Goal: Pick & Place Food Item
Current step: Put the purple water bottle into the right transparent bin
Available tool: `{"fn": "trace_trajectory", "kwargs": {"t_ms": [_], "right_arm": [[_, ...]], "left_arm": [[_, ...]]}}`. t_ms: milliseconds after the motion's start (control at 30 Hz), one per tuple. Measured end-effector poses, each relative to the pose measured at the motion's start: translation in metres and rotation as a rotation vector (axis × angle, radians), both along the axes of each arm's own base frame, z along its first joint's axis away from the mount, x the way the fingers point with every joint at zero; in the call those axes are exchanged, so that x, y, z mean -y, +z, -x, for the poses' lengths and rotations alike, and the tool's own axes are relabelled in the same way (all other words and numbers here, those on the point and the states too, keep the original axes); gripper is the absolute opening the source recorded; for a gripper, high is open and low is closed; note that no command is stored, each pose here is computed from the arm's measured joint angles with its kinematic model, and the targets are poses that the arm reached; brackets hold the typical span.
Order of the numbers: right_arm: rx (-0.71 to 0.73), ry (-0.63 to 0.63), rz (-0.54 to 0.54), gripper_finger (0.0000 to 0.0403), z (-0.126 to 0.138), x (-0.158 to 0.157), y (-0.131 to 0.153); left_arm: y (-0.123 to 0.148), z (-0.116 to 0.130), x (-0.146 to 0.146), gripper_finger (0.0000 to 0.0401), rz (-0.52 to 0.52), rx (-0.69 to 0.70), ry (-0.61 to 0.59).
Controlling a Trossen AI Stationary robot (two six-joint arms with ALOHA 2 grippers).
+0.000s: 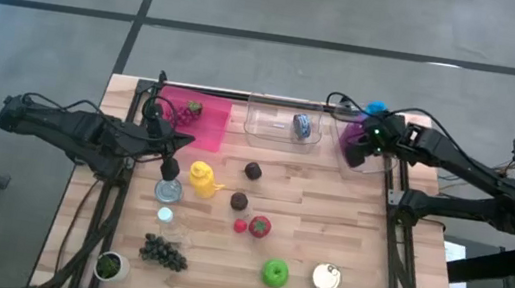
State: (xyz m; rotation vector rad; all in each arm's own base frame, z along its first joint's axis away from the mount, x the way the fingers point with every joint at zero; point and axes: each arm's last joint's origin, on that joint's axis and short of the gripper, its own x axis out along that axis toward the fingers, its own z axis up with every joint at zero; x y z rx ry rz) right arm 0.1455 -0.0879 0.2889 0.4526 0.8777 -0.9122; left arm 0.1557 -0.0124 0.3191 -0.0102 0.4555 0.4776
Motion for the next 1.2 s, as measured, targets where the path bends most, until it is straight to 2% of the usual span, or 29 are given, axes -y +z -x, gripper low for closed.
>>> {"fn": "trace_trajectory", "kwargs": {"t_ms": [133,467,733,1200], "right_arm": [[-0.033,-0.014,-0.025,0.0012,-0.003,0.002,-0.012],[-0.155,-0.018,-0.083,0.0008,-0.017,0.01,-0.039],[-0.228,-0.078,0.021,0.0008,-0.023,0.017,-0.045],[-0.216,-0.026,0.084,0.0008,-0.04,0.029,-0.052]], "left_arm": [[0.0,0.0,0.0,0.001,0.0,0.0,0.0],[0.0,0.0,0.0,0.001,0.0,0.0,-0.001],[0.0,0.0,0.0,0.001,0.0,0.0,-0.001],[0.0,0.0,0.0,0.001,0.0,0.0,-0.001]]}}
